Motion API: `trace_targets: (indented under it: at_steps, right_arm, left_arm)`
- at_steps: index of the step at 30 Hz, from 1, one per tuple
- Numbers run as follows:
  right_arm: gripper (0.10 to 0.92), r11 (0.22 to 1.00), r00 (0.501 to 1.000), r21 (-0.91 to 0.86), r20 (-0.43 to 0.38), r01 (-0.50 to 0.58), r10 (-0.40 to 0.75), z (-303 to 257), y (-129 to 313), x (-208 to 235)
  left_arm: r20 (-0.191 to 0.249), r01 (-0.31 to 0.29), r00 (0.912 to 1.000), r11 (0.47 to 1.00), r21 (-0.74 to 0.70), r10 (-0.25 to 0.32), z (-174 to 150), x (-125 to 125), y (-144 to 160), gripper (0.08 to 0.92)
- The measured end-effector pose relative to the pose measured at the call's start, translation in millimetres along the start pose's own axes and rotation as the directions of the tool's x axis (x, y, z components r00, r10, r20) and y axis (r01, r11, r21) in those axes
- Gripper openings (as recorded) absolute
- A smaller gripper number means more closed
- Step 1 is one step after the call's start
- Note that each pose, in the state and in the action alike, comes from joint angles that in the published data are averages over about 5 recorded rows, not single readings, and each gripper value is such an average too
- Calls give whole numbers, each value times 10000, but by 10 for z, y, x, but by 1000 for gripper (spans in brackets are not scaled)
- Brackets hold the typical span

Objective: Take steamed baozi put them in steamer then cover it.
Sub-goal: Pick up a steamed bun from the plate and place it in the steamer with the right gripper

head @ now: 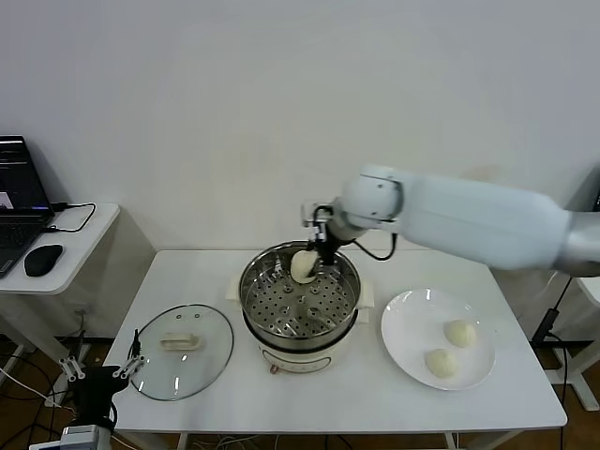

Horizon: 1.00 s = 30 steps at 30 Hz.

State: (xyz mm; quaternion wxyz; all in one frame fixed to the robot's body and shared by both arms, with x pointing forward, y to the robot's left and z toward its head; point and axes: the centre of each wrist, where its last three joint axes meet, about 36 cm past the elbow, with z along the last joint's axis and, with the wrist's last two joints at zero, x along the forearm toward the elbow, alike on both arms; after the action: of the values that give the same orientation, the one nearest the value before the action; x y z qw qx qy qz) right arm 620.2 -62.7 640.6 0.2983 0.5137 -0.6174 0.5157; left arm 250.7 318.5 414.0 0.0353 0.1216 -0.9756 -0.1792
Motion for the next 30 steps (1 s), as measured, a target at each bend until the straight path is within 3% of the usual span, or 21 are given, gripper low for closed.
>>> trace_targets:
  at_steps: [11,19,30]
  right_arm:
    - [568,9991,9994,-297,-169,309,-314,-316,49,-578]
    - [577,9972,9990,-621,-126,411,-420,-375,72,-767]
    - [814,9970,9988,-594,17,497,-497,-314,-13,-524]
  left_arm:
    - [-28,88,10000,10000,-20,-88,32,-26,27,823]
    - [-25,87,10000,10000,-21,-87,32,-22,27,823]
    - [54,22,10000,10000,7,-22,-1,-16,-1,823]
